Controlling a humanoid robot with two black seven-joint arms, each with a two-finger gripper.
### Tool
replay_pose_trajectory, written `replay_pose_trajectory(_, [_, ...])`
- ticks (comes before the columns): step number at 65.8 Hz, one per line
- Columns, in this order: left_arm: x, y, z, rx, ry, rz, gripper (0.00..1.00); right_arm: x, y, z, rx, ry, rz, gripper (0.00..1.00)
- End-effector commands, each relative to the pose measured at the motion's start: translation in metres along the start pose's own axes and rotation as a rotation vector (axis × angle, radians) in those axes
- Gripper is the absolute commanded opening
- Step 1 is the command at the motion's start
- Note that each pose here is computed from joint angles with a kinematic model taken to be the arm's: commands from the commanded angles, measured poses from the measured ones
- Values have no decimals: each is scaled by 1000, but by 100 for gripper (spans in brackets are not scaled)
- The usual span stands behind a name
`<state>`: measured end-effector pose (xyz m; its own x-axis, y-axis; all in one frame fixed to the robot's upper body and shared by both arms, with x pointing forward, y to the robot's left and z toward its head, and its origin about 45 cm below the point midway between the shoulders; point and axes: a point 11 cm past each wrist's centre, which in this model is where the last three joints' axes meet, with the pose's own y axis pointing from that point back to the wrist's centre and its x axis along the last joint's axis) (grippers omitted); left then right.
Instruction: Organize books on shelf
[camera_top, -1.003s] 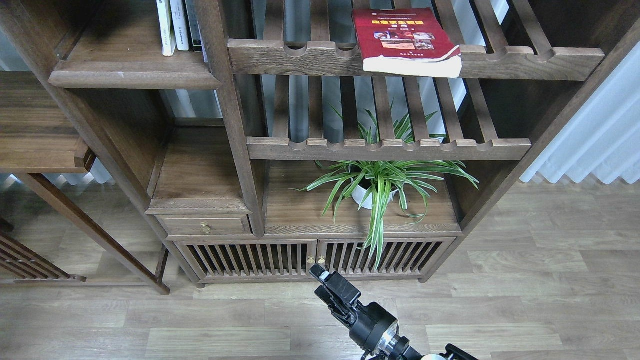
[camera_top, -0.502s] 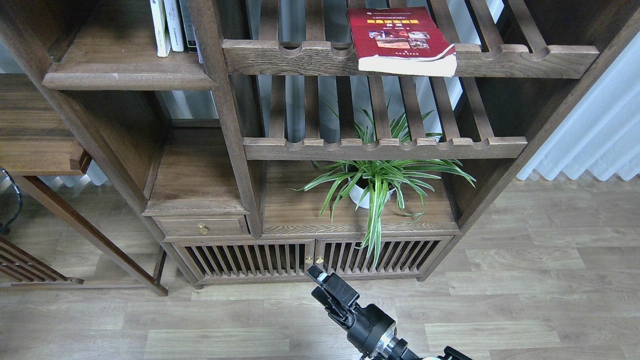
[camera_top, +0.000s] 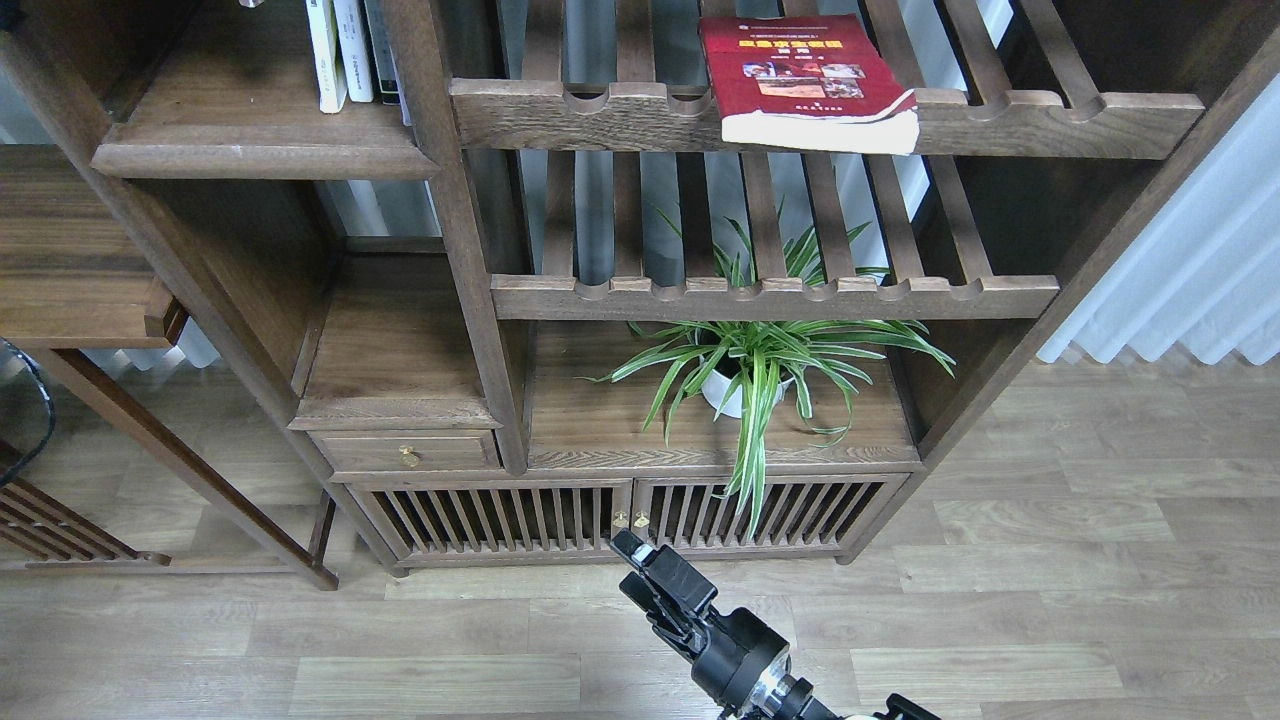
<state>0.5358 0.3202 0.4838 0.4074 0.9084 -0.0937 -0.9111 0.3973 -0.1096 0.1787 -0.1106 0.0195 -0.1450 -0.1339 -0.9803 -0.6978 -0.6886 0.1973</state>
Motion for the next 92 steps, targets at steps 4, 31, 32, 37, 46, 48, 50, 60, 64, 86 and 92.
replay_pose_trajectory(4, [4,-1,-4,36,-39,22,2,-1,0,-1,6,-1,-2,99])
replay_pose_trajectory(31, [-3,-16,-9,59,-14,46,2,-4,-3,-3,4,2,-13,99])
replay_pose_trajectory(32, [-4,-16,-10,60,-15,46,2,-4,-3,-3,4,2,-13,99])
replay_pose_trajectory(37, [-4,-16,-10,69,-29,46,2,-5,-3,-3,5,1,-17,99])
replay_pose_trajectory(46, [-3,-15,-14,80,-35,47,2,-7,-4,-4,14,1,-22,99])
replay_pose_trajectory(48, [-2,-15,-16,80,-35,49,2,-8,-4,-5,17,0,-26,99])
replay_pose_trajectory(50, [-2,-15,-17,79,-34,49,2,-9,-5,-6,18,0,-29,99])
replay_pose_trajectory(60, [-2,-15,-19,81,-32,49,2,-9,-4,-4,19,-5,-30,99])
replay_pose_trajectory(64, [-2,-15,-19,82,-32,48,2,-9,-4,-4,19,-5,-30,99])
replay_pose_trajectory(86, [-3,-15,-20,91,-40,46,7,-9,-4,-4,18,-4,-30,99])
replay_pose_trajectory(92, [-2,-15,-20,91,-41,47,7,-10,-4,-4,17,-4,-32,99])
